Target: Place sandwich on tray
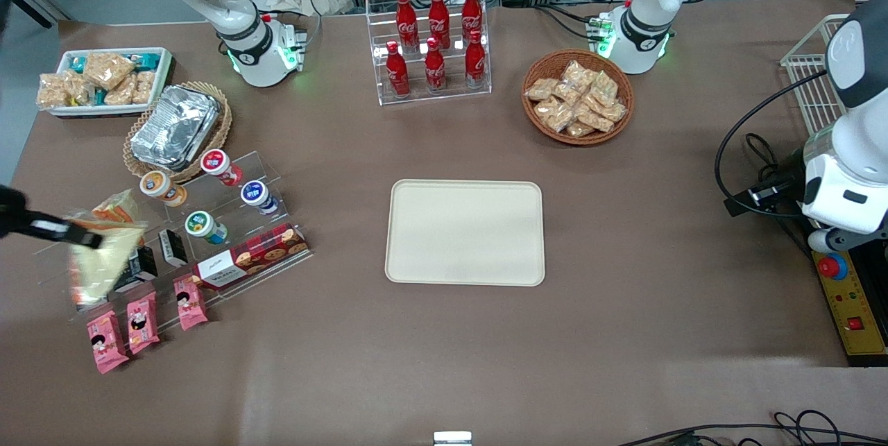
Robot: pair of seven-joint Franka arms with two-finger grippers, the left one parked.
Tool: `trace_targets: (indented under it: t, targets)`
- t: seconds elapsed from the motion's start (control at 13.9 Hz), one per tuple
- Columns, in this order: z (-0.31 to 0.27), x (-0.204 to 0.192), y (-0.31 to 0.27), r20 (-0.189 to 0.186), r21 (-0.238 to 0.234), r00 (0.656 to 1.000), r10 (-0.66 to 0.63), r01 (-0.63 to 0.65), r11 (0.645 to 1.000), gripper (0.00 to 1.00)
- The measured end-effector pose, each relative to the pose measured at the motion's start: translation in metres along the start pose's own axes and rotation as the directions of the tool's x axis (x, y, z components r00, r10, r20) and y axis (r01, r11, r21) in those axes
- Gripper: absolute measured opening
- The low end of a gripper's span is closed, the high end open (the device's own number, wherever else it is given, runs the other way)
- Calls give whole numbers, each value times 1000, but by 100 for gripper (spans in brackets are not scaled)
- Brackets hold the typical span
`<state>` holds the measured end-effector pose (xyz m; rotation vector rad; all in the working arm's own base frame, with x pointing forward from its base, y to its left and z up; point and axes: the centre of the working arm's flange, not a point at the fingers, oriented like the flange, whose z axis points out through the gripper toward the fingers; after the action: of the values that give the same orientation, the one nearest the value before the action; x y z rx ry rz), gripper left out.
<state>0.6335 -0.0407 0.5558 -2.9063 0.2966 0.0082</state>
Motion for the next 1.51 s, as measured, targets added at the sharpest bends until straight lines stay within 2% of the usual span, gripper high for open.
trace_targets:
  t: [0.22,0.36,0.65,0.86,1.01,1.15,1.22,1.51]
  targets:
    - [19,-19,-90,31,-1,991,-127,127,992,19]
    - [34,-33,-135,48,0,974,-221,222,975,19]
    - [82,-59,-226,62,5,902,-427,427,904,19]
    - [121,-91,-296,52,-61,825,-562,565,823,19]
    - [148,-113,-334,63,-95,759,-648,651,753,19]
    - [171,-130,-357,93,-121,676,-731,736,666,19]
    - [178,-135,-362,111,-123,622,-775,783,610,19]
    - [190,-135,-363,165,-102,369,-915,929,356,19]
